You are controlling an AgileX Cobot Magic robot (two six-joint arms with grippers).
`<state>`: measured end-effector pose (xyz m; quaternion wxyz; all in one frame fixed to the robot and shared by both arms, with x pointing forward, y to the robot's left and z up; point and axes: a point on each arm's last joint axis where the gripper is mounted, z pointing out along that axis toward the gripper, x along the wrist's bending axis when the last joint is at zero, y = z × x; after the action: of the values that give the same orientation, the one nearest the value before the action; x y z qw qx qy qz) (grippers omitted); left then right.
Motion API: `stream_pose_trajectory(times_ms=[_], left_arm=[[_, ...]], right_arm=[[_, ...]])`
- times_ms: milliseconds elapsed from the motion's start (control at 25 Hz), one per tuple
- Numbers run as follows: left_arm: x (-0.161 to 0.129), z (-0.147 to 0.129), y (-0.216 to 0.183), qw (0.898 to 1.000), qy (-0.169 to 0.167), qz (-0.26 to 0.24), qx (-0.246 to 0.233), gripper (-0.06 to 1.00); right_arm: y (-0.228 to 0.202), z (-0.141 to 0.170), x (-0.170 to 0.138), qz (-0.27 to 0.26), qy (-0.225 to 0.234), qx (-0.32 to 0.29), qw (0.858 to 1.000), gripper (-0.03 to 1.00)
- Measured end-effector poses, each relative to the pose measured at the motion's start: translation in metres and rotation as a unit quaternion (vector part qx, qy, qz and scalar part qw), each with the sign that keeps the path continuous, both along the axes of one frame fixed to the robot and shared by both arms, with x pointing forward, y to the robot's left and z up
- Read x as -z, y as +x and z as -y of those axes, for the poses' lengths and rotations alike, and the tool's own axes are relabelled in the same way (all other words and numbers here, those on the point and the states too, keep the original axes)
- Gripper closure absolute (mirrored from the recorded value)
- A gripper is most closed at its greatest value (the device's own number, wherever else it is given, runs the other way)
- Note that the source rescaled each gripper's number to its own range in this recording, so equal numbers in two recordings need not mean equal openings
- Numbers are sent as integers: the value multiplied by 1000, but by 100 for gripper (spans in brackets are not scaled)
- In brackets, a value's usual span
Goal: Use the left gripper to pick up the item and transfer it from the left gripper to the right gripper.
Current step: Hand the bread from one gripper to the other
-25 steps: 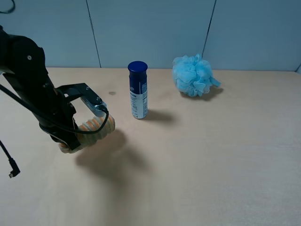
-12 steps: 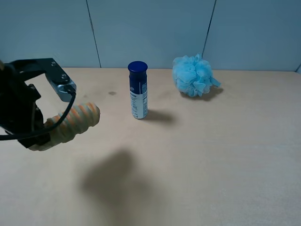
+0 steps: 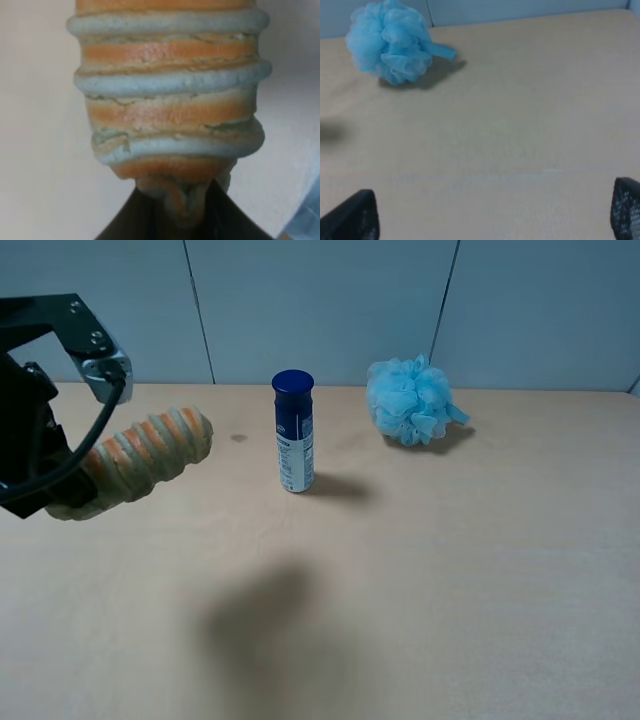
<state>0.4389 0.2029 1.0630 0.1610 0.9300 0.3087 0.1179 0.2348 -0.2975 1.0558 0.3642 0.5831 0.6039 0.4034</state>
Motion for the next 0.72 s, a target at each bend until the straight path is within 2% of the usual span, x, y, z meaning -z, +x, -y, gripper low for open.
stream_pose_trajectory(times_ms=[280,480,720], left_arm=[[-2,15,8,997,-47,11,54,92],[3,28,24,995,-50,12,82,92],[10,69,31,985,-42,25,164,92]], right_arm=[[0,0,0,0,0,0,1000,-3],[0,0,0,0,0,0,1000,-3],[0,0,0,0,1,-1,1000,-3]])
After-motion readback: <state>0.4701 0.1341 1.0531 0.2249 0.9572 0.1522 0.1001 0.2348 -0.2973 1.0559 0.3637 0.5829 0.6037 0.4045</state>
